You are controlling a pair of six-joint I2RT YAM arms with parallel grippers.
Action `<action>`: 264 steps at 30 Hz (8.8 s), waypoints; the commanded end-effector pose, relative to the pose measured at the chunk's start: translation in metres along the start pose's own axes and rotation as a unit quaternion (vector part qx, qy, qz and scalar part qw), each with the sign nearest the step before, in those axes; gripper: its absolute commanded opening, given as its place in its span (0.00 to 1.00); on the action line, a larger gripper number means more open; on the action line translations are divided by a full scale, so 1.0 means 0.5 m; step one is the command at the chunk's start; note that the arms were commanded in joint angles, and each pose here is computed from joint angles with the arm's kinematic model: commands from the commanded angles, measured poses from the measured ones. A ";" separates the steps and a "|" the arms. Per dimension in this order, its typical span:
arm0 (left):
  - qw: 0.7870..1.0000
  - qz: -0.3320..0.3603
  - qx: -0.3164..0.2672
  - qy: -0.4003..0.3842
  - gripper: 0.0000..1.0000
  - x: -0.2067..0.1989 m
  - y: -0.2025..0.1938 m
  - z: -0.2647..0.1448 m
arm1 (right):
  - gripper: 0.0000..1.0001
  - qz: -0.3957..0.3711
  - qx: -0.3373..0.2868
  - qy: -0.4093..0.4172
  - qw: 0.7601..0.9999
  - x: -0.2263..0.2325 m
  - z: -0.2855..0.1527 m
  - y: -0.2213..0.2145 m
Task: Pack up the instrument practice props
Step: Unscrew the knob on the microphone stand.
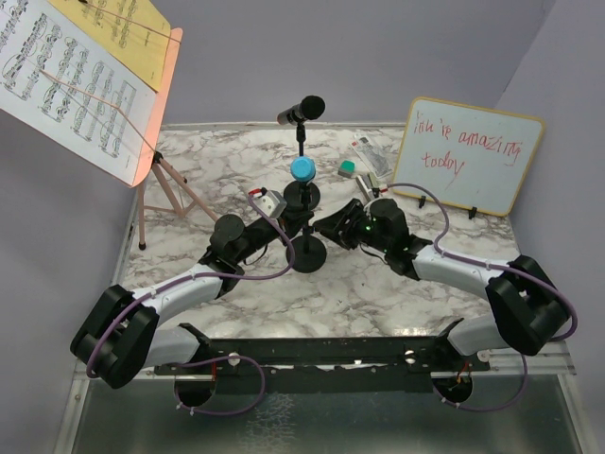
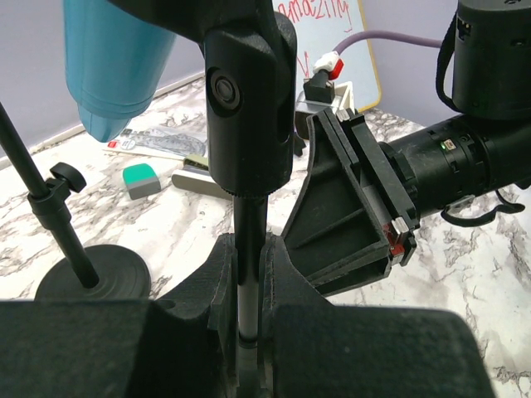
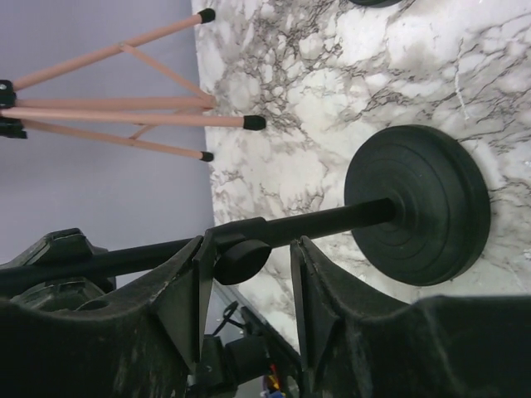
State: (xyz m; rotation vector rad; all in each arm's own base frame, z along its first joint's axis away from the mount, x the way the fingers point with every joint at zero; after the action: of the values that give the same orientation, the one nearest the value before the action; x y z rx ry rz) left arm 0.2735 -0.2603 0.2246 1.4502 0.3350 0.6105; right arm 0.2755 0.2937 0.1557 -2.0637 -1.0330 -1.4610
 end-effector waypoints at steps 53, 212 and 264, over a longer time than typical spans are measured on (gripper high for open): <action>0.999 -0.014 0.034 -0.018 0.00 -0.015 -0.030 -0.010 | 0.37 0.147 0.033 0.052 0.987 0.007 0.007 -0.021; 0.997 -0.040 0.060 -0.005 0.00 0.013 -0.055 -0.009 | 0.65 -0.203 0.064 0.185 0.959 0.083 -0.041 0.011; 0.997 -0.053 0.063 0.000 0.00 0.017 -0.057 -0.001 | 0.00 -0.620 0.054 0.213 0.753 -0.011 -0.002 0.043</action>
State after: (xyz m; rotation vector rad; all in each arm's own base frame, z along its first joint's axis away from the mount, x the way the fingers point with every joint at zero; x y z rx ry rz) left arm 0.2815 -0.2585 0.2239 1.4706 0.3781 0.5439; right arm 0.2743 0.2874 0.1570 -1.0209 -1.9098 -1.9625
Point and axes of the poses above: each gripper's point midway between its finger pads, its own z axis out along the fingers, its own x axis along the line the jaws close on, y = z × x, the point moved 2 cm from there along -z, back along the fingers, and after that the axes turned 12 degrees about z, right-handed, at the moved point
